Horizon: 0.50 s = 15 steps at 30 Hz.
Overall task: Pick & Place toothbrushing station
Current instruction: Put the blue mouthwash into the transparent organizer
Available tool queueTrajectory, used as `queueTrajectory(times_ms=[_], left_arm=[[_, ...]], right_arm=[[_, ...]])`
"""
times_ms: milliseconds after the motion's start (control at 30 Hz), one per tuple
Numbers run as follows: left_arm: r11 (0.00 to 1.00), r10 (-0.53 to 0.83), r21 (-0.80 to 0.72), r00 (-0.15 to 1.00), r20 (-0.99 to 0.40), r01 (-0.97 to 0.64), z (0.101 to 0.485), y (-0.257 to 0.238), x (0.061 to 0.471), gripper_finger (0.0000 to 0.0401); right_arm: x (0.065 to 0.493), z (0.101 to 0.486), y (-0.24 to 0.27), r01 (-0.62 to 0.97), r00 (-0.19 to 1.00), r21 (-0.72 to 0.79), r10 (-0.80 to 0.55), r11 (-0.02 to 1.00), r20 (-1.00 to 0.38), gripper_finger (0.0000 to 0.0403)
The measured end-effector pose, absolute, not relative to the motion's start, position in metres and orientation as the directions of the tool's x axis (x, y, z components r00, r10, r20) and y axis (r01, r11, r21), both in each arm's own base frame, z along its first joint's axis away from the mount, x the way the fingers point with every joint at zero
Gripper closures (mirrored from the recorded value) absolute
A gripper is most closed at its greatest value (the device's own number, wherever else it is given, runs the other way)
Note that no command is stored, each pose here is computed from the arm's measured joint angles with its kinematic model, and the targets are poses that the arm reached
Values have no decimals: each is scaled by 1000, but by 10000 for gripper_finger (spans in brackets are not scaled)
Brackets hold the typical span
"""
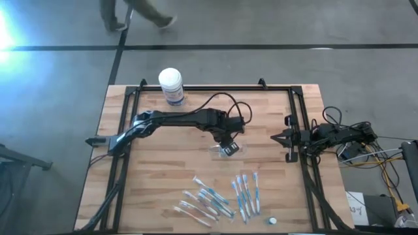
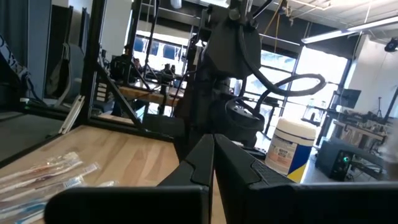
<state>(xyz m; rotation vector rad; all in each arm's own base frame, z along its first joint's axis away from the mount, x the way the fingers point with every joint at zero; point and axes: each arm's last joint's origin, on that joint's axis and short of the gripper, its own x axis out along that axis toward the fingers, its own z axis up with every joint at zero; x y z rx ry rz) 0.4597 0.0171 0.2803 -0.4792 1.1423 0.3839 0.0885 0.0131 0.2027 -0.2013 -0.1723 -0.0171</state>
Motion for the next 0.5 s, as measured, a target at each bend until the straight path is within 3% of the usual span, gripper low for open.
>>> queueTrajectory(times_ms=[233,500], left_arm=[[851,49,-165,389,-920,-498,280,18,462,302],[928,49,-103,392,-919,-359,280,18,462,301]], right_arm=[[88,203,13,35,985,-201,1,979,172,394],[89,202,13,34,985,-202,1,979,170,394]])
